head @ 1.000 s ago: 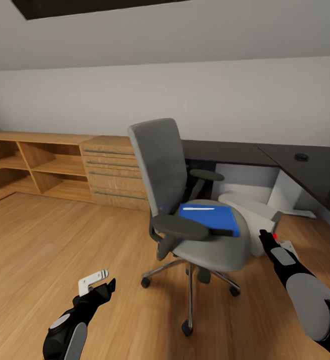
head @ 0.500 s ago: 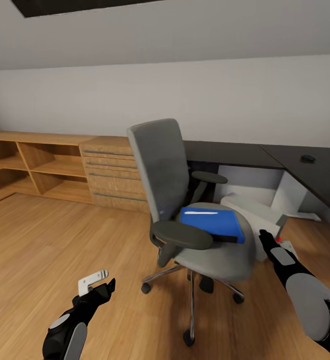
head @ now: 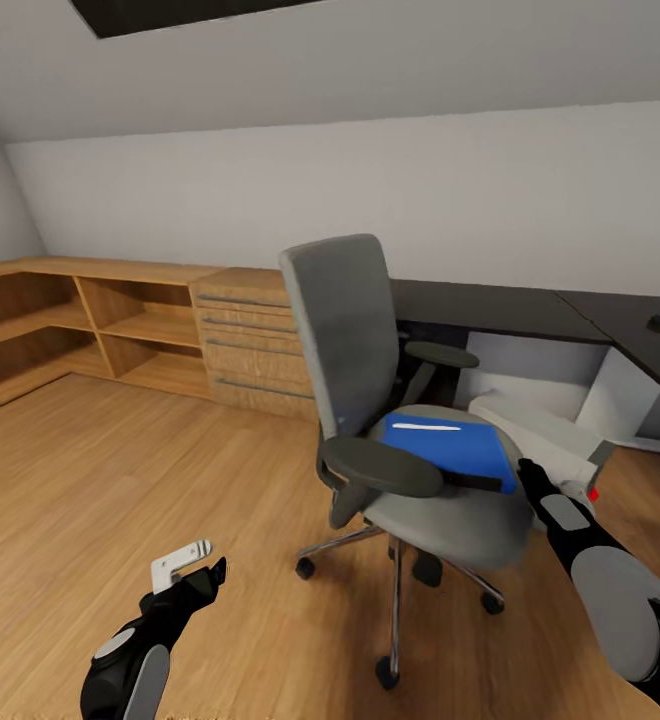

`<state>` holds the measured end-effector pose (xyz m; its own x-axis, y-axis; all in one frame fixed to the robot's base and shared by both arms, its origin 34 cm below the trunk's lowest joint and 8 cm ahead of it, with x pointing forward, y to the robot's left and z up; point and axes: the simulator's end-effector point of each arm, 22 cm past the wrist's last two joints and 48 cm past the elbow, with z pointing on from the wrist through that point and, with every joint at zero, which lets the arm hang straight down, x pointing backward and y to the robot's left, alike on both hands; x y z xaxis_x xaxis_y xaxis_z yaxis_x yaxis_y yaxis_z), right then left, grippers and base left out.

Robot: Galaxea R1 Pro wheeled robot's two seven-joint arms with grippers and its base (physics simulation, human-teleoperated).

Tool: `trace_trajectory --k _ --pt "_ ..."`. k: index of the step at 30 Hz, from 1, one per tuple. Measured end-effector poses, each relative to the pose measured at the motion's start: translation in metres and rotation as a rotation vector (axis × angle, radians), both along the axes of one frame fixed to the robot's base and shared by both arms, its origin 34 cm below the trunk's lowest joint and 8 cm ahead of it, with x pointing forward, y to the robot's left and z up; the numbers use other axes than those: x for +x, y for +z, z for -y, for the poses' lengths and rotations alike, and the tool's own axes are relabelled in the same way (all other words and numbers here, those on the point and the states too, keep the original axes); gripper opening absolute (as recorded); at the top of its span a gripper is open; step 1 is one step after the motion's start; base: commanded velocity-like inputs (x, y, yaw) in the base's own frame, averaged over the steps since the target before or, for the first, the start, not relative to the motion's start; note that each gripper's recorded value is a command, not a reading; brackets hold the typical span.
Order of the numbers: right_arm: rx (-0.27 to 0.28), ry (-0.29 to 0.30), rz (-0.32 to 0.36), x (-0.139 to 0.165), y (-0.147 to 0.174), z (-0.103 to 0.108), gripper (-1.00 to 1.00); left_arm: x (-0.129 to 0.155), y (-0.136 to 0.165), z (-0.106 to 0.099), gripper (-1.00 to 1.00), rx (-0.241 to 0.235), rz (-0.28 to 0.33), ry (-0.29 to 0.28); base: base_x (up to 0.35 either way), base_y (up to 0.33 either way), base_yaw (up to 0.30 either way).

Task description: In the bedroom, organize the workspace by keeping the computer under the desk, ensuring the monitor is on the desk, placing the keyboard on the desk next to the monitor, placing the mouse on the desk next to the keyboard, moving the folder from the swivel chair onto the desk next to the mouse, stacking the notebook on top of the folder with the pen on top of the notebook, and positioning the swivel chair next to the desk.

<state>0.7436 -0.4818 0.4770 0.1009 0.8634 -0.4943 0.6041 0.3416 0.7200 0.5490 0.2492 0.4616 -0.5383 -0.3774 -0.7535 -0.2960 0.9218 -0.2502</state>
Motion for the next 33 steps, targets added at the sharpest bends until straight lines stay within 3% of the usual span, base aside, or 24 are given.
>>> trace_trajectory --k 20,23,33 --pt "-0.012 -0.005 0.005 0.002 0.001 0.004 1.00 -0.001 -0.006 0.001 1.00 -0.001 -0.012 -0.001 0.000 0.000 0.213" --pt "-0.030 -0.034 0.010 0.000 0.001 0.010 1.00 -0.001 -0.007 0.001 1.00 -0.001 -0.015 -0.002 0.000 0.000 0.259" --pt "-0.034 -0.039 0.011 -0.001 0.001 0.012 1.00 -0.001 -0.007 0.001 1.00 -0.001 -0.016 -0.002 0.000 0.000 0.274"
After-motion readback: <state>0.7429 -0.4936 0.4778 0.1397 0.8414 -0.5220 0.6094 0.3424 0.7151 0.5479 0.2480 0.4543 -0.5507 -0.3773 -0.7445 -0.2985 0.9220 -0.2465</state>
